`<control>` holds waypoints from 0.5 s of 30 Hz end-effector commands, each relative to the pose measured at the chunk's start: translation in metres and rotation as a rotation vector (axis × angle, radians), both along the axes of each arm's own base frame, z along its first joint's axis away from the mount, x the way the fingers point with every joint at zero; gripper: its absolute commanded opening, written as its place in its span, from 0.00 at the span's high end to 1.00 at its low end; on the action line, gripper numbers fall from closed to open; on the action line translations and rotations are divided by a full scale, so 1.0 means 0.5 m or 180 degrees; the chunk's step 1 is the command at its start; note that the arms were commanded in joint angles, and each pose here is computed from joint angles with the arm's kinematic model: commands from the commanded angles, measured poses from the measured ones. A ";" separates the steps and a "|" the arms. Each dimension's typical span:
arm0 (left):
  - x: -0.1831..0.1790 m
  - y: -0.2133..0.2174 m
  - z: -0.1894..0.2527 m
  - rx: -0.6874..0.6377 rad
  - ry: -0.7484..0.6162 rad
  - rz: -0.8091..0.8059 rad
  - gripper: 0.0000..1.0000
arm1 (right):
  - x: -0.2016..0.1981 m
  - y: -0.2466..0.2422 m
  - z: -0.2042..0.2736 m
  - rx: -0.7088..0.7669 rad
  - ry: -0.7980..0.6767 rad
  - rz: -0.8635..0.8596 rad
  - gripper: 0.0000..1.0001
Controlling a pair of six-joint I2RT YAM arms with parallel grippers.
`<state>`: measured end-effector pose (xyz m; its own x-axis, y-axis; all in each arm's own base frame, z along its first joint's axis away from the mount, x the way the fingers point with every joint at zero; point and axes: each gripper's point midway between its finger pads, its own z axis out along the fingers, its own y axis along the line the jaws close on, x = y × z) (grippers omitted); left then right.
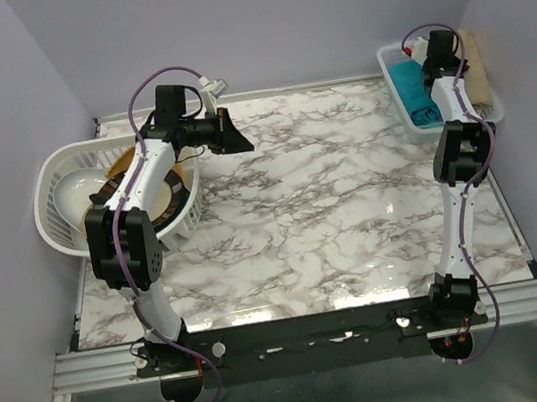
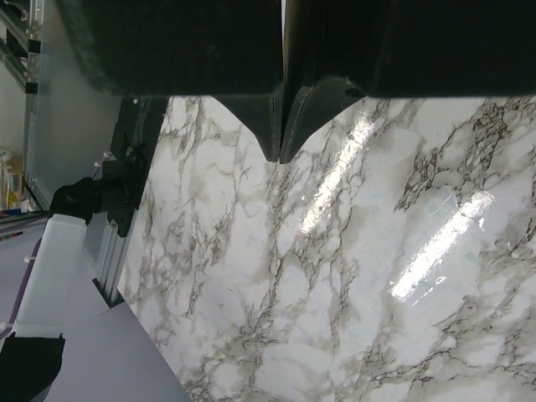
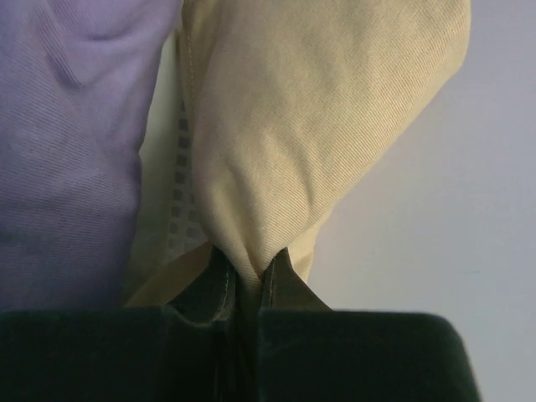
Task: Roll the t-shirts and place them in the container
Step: Place the T-shirt in the bin.
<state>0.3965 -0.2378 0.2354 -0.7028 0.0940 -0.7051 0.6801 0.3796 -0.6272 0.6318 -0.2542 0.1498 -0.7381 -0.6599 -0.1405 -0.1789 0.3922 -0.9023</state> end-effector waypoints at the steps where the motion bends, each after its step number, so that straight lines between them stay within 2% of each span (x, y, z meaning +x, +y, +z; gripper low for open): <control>1: -0.008 0.000 0.003 -0.0023 -0.0023 -0.0046 0.89 | -0.007 -0.043 0.026 -0.0198 -0.0188 -0.0282 1.00; 5: -0.007 0.001 0.000 -0.0005 -0.0006 -0.0033 0.89 | -0.006 -0.050 0.008 -0.0280 -0.0213 -0.0366 0.99; 6: -0.006 0.001 0.002 -0.0005 -0.0012 -0.0028 0.89 | -0.009 -0.052 0.015 -0.0271 -0.0262 -0.0424 0.93; 9: -0.007 0.000 0.005 -0.0008 -0.0017 -0.0031 0.89 | -0.023 -0.036 0.035 0.0056 -0.0385 -0.0454 0.60; 11: -0.008 0.000 0.012 -0.0010 -0.0045 -0.0034 0.89 | -0.046 -0.009 0.018 0.0344 -0.0315 -0.0457 0.51; 12: -0.008 0.000 0.012 -0.0006 -0.0054 -0.0039 0.88 | -0.051 0.009 0.052 0.0477 -0.0370 -0.0347 0.42; 15: -0.008 0.000 0.008 0.0016 -0.0054 -0.0043 0.88 | -0.083 0.054 0.052 0.0745 -0.0246 -0.0222 0.32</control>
<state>0.3962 -0.2376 0.2348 -0.7026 0.0959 -0.7051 0.6806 0.3800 -0.6264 0.6173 -0.2552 0.1365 -0.7863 -0.5794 -0.2146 -0.1093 0.4723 -0.8747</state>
